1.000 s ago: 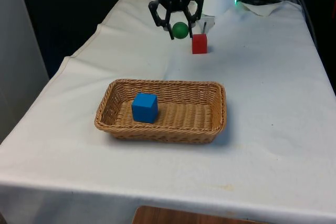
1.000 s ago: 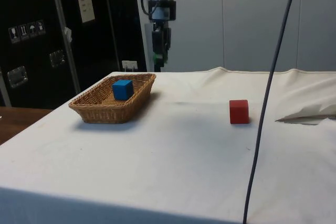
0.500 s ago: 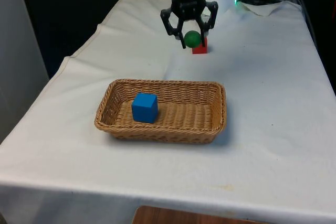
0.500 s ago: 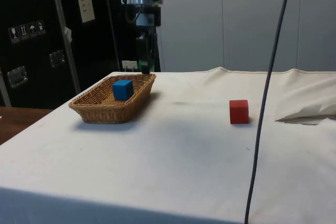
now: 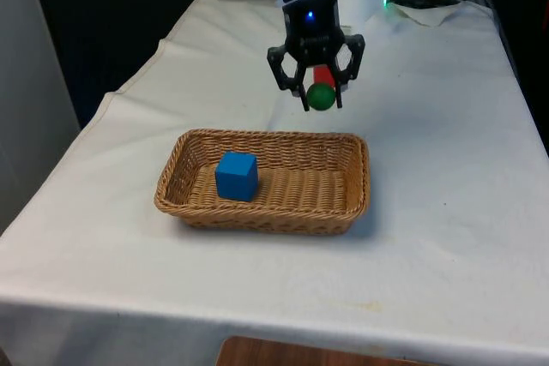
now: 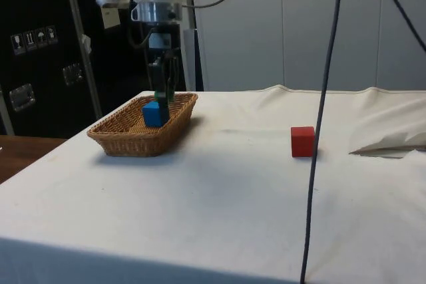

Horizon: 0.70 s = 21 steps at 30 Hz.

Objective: Place all non-red objects into the basket.

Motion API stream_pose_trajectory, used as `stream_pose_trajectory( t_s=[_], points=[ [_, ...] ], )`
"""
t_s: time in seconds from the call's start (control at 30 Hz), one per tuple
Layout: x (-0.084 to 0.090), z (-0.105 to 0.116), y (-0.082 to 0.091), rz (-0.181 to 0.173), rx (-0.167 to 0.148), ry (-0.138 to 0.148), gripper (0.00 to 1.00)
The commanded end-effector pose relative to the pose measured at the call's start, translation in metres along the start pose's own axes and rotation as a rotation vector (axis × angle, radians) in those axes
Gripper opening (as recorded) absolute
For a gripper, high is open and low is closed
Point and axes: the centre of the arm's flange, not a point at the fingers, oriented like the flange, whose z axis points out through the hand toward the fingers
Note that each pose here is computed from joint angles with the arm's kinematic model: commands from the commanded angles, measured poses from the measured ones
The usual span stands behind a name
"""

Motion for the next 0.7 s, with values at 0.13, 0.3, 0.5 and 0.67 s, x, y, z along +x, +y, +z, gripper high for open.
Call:
stream_pose_trajectory(
  t_s=[0.13, 0.3, 0.5, 0.67],
  points=[
    [0.011, 0.006, 0.001, 0.001, 0.003, -0.002, 0.00],
    [0.028, 0.017, 0.003, 0.006, 0.024, -0.008, 0.00],
    [0.042, 0.030, 0.007, 0.014, 0.035, -0.007, 0.00],
    [0.053, 0.048, 0.010, 0.023, 0.048, -0.009, 0.00]
  ],
)
